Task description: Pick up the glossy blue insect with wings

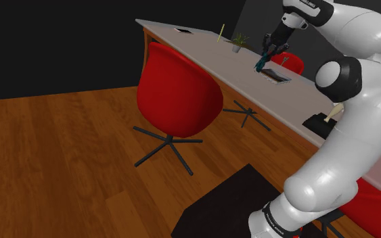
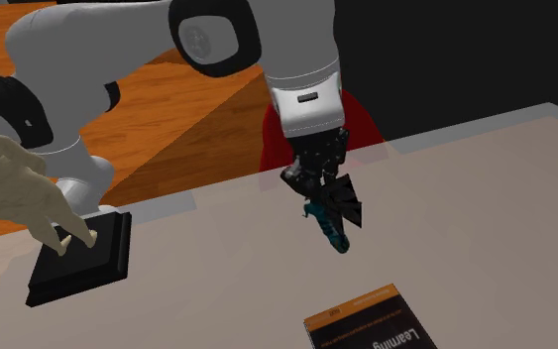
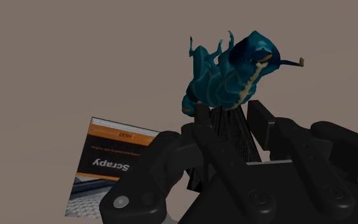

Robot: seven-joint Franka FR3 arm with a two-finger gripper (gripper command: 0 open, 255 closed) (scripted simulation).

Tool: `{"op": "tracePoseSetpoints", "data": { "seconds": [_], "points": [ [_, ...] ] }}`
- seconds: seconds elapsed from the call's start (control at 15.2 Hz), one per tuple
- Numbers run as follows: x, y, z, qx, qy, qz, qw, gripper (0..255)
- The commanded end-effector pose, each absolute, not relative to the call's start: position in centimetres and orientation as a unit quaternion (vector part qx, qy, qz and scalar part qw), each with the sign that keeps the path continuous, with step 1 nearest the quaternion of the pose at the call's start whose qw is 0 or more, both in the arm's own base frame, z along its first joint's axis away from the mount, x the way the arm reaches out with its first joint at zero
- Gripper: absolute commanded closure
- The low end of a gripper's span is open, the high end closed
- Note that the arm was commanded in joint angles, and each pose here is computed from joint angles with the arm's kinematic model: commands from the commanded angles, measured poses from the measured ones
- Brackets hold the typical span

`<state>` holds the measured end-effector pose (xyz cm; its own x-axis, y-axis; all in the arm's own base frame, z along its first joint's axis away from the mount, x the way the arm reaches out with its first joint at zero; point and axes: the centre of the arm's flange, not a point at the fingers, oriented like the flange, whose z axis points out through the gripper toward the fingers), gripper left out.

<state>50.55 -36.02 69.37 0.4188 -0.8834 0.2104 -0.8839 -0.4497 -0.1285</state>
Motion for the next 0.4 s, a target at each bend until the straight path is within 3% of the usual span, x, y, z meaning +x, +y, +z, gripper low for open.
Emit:
{"op": "tracePoseSetpoints", "data": {
  "seconds": [0.0,0.33],
  "points": [
    [50.5,-36.0,70.4,0.842,-0.525,0.124,0.001,255],
    [50.5,-36.0,72.1,0.842,-0.525,0.124,0.001,255]
  ]
}}
